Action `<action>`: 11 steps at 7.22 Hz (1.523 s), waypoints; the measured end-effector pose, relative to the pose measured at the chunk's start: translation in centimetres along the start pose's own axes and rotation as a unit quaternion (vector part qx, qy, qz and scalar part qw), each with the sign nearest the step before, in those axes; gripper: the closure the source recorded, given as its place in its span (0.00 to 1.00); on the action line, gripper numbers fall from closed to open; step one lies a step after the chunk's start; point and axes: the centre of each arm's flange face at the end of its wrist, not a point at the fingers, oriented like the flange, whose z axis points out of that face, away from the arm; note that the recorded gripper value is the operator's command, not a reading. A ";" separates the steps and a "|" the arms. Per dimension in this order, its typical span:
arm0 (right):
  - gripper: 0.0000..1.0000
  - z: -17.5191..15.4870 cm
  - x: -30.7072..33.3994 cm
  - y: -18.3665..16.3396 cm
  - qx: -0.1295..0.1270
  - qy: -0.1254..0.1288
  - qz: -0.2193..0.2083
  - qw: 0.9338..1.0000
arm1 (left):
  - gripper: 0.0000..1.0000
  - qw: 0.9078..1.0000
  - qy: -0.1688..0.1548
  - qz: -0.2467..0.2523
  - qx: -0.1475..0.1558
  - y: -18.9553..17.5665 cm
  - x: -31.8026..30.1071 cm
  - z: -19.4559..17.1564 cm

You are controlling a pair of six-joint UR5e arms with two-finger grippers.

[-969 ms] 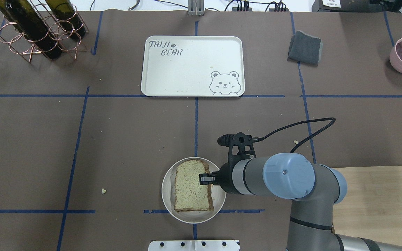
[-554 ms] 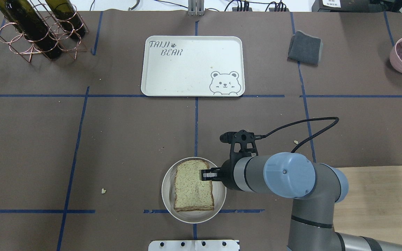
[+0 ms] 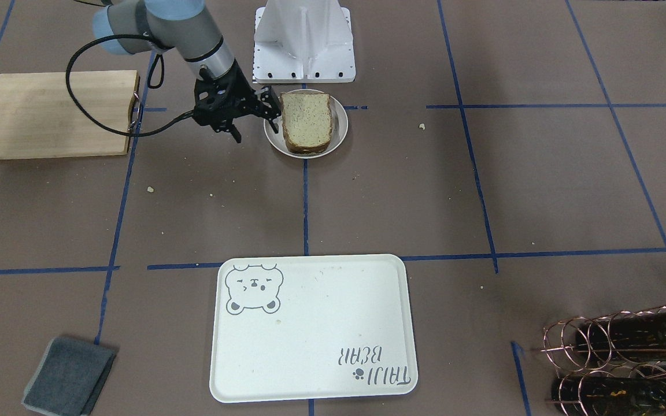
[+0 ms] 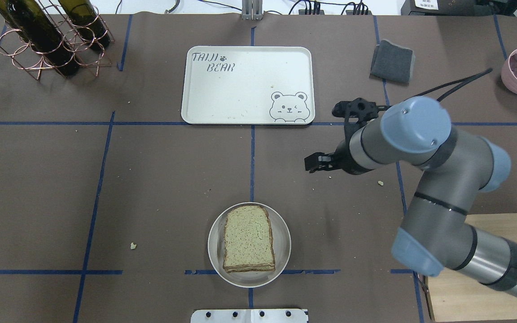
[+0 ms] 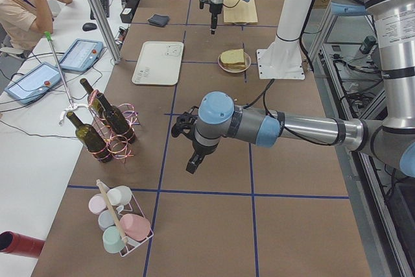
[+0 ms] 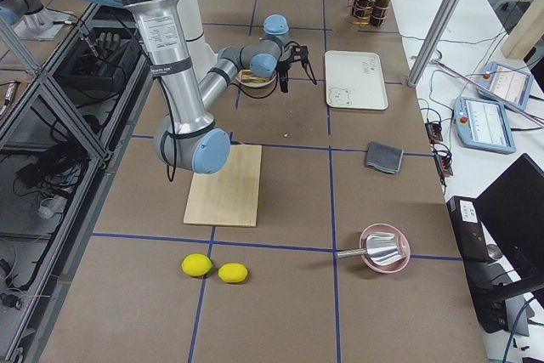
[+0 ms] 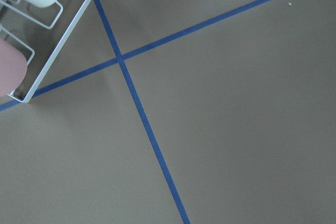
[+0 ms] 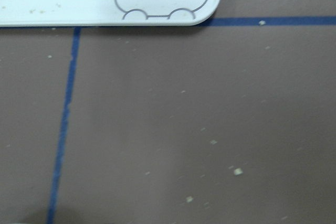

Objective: Make sandwich and place on tray

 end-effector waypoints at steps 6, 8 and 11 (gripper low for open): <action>0.00 -15.0 38.5 -0.9 -0.032 0.096 -0.125 0.987 | 0.00 0.988 0.060 0.030 0.138 -10.1 7.8 -0.3; 0.00 -18.3 47.7 4.4 -0.042 0.109 -0.075 0.990 | 0.00 0.985 0.141 -0.016 0.101 -13.8 19.1 3.2; 0.00 -19.8 53.4 8.6 -0.041 0.096 -0.020 0.994 | 0.22 0.971 0.174 -0.158 0.053 -15.0 35.8 10.2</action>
